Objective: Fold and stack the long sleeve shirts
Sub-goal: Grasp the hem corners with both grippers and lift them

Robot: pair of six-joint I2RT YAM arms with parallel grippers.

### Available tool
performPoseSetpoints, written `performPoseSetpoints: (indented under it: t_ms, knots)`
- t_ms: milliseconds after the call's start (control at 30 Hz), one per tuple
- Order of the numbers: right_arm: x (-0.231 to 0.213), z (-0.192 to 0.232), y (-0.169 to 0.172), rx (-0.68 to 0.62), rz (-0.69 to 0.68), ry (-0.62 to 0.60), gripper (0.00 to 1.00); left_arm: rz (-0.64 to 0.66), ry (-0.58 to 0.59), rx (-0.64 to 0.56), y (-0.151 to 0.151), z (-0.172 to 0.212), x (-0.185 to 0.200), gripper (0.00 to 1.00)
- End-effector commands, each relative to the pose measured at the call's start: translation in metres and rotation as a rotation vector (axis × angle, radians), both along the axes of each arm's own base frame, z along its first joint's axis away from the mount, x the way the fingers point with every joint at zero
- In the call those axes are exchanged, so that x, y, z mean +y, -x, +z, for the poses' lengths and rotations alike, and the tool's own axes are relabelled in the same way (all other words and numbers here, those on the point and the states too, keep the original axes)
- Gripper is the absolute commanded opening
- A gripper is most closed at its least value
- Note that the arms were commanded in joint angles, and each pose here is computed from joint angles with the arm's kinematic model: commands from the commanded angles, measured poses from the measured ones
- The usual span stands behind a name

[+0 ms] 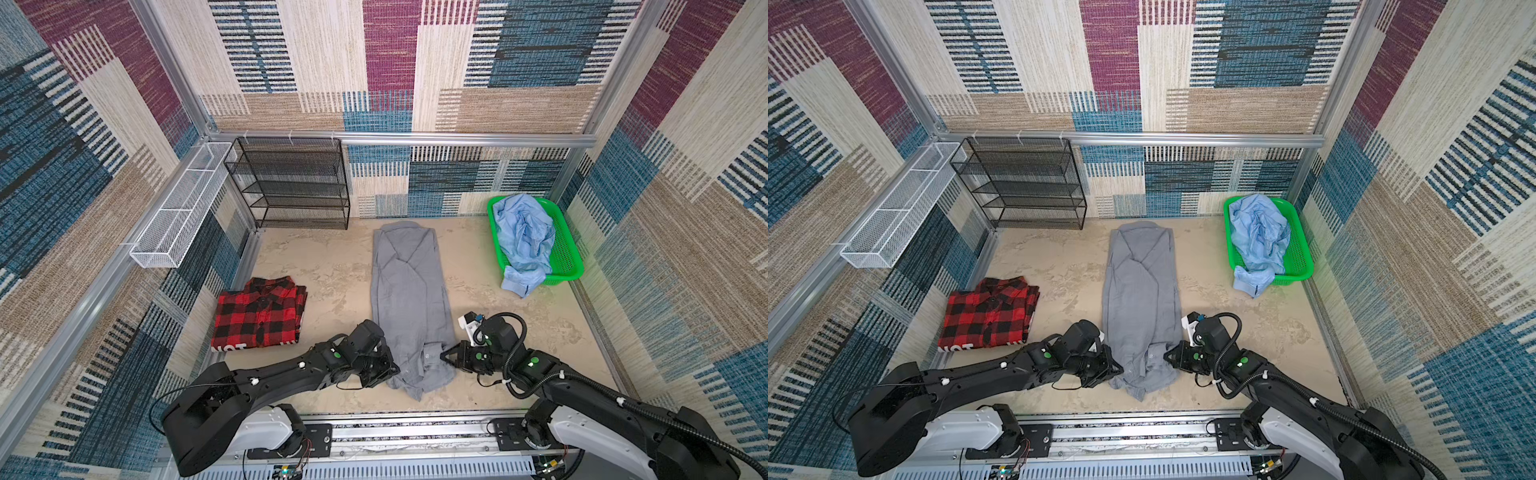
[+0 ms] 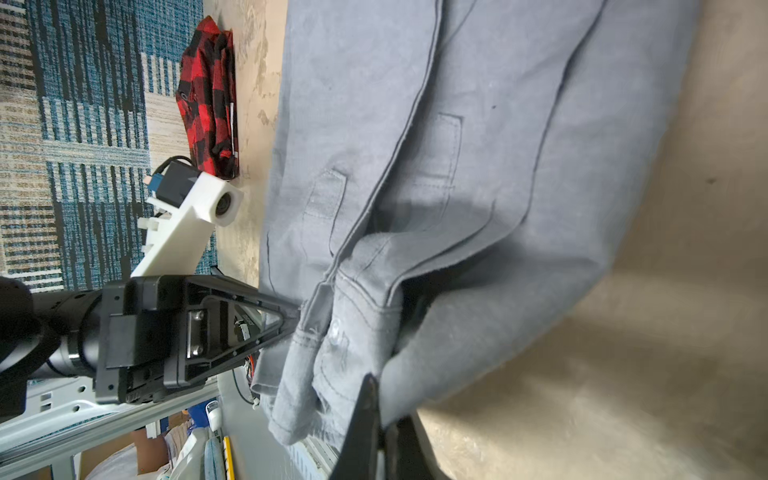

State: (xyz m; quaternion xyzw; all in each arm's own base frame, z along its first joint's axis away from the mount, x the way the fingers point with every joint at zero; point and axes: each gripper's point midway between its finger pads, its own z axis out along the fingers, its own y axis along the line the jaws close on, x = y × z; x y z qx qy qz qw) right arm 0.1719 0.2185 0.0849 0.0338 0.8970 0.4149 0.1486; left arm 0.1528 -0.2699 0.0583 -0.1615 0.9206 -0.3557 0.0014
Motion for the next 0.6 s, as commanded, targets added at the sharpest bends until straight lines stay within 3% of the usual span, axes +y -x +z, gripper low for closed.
performPoseSetpoints:
  t_ms: [0,300,567]
  knots:
    - [0.004,0.012,-0.007,-0.039,0.005,-0.009,0.00,0.078,0.004,0.047,-0.002,0.006,0.002,0.00]
    - [0.011,0.025,-0.022,-0.072,0.010,0.016,0.00,0.167,-0.018,0.063,-0.027,0.031,0.010,0.00]
    - [0.015,0.045,-0.040,-0.134,-0.008,0.039,0.00,0.171,-0.015,0.076,-0.053,0.041,0.008,0.00]
